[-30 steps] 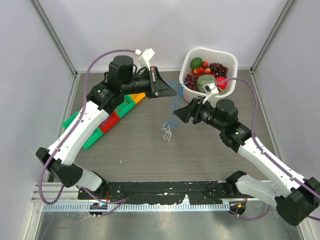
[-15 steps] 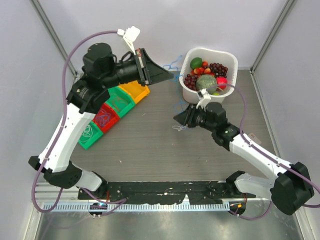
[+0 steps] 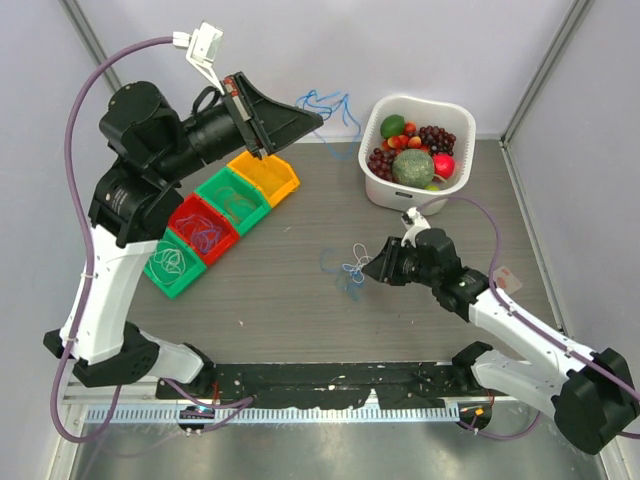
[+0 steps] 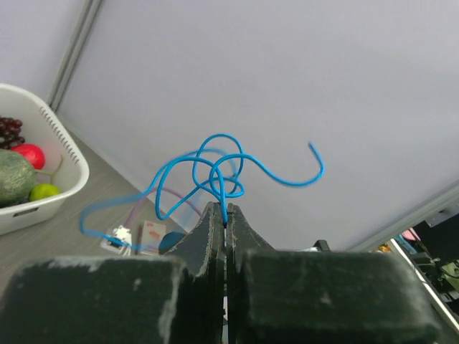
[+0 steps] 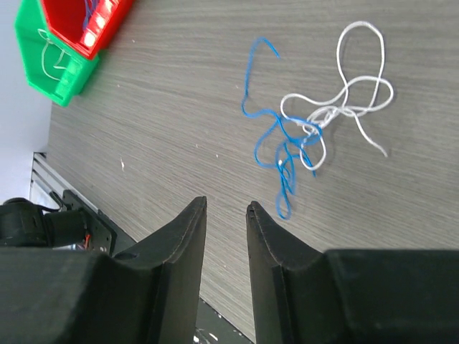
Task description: Untangle the cables
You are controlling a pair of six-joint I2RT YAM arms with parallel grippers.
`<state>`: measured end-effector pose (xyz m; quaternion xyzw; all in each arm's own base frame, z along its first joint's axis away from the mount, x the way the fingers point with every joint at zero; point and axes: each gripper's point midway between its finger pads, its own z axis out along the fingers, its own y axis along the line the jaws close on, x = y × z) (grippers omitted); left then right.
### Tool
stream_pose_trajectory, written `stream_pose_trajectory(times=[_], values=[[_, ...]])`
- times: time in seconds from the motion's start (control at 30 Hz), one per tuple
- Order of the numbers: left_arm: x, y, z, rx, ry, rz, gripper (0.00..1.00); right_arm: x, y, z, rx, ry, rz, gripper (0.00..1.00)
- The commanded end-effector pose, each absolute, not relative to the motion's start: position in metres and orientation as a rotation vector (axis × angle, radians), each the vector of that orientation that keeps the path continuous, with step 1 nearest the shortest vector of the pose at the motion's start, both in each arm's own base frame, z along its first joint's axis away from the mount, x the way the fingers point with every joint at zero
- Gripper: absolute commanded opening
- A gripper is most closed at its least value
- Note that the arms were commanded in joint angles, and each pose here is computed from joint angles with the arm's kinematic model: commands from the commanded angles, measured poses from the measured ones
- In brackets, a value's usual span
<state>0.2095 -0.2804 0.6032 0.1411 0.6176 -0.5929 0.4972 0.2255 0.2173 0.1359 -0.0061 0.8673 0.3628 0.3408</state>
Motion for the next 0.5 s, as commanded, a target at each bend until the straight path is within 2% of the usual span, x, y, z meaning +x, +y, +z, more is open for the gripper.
stream_pose_trajectory(times=[0.0,0.1,0.3,0.47], values=[[0.227,-0.272,0.589,0.293,1.550,-1.302,0.00,0.238,0.218,0.175,-0.056,2.174,0.911,0.34],[0.255,-0.250,0.564,0.157,1.631,-1.098,0.00,0.241,0.216,0.186,-0.065,2.174,0.883,0.39],[0.327,-0.167,0.461,-0.263,1.955,-0.738,0.00,0.236,0.208,0.205,-0.052,2.161,0.862,0.45],[0.357,-0.095,0.382,-0.512,2.006,-0.517,0.00,0.228,0.196,0.208,-0.045,2.163,0.816,0.45]])
